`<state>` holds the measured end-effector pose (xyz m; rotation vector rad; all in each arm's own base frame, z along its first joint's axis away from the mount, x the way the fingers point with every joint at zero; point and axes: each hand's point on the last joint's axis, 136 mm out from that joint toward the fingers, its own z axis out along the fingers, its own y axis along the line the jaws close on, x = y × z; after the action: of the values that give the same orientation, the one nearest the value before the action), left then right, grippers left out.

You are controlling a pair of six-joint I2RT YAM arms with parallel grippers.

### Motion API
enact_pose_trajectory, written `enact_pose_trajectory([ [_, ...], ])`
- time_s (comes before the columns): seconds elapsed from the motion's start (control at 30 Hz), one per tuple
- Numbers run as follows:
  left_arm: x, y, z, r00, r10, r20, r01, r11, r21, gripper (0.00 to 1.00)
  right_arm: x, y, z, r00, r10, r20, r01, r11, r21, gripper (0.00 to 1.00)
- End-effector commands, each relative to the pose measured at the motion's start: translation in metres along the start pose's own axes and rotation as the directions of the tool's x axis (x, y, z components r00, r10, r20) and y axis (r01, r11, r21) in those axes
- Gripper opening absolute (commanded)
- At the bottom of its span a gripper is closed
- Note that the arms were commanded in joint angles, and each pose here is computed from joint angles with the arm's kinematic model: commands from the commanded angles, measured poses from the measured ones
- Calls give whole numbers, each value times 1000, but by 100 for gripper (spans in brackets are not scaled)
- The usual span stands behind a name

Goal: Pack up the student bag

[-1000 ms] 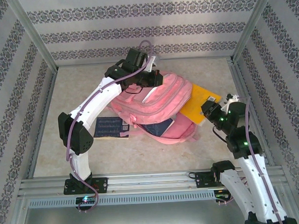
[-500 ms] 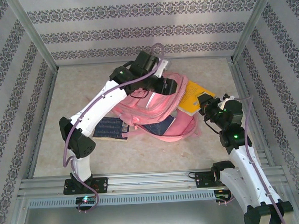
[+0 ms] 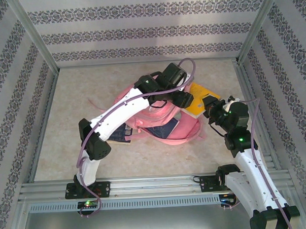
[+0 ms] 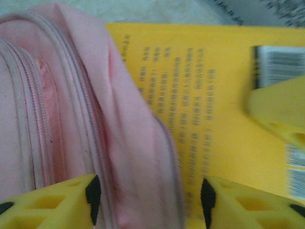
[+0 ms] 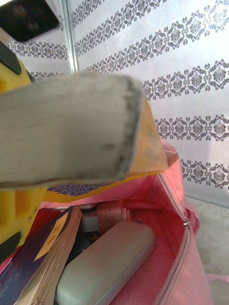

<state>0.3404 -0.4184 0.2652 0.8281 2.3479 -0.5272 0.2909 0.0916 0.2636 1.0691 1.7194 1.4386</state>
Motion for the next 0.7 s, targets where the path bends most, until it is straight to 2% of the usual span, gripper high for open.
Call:
enact_pose_trajectory([
  [0.0, 3, 12, 5, 999, 24, -21, -26, 997, -78, 49, 19, 81, -21, 993, -106, -51, 88, 958, -273, 0],
  [0.07, 5, 13, 12, 999, 26, -30, -28, 997, -74, 31, 19, 80, -21, 993, -107, -50, 90, 958, -273, 0],
  [0.1, 4, 10, 14, 999, 24, -33, -26, 998, -53, 12, 19, 79, -22, 993, -109, -52, 91, 958, -272, 0],
  [0.13, 2, 8, 14, 999, 19, -29, -20, 999, -35, 1, 20, 77, -22, 992, -120, -49, 102, 958, -268, 0],
  [0.27, -16, 16, -10, 999, 25, 36, -22, 997, -72, 0, 23, 60, -25, 979, -196, -50, 182, 962, -203, 0],
  [0.47, -47, 45, -76, 985, 10, 174, 13, 991, -132, 0, 28, 24, -27, 941, -332, -63, 323, 938, -123, 0],
  [0.57, -55, 52, -100, 976, 6, 217, 26, 990, -141, 0, 32, 10, -27, 920, -383, -78, 372, 920, -128, 0],
  [0.67, -57, 59, -112, 972, -1, 235, 38, 988, -150, 0, 41, 6, -24, 896, -434, -98, 412, 892, -188, 0],
])
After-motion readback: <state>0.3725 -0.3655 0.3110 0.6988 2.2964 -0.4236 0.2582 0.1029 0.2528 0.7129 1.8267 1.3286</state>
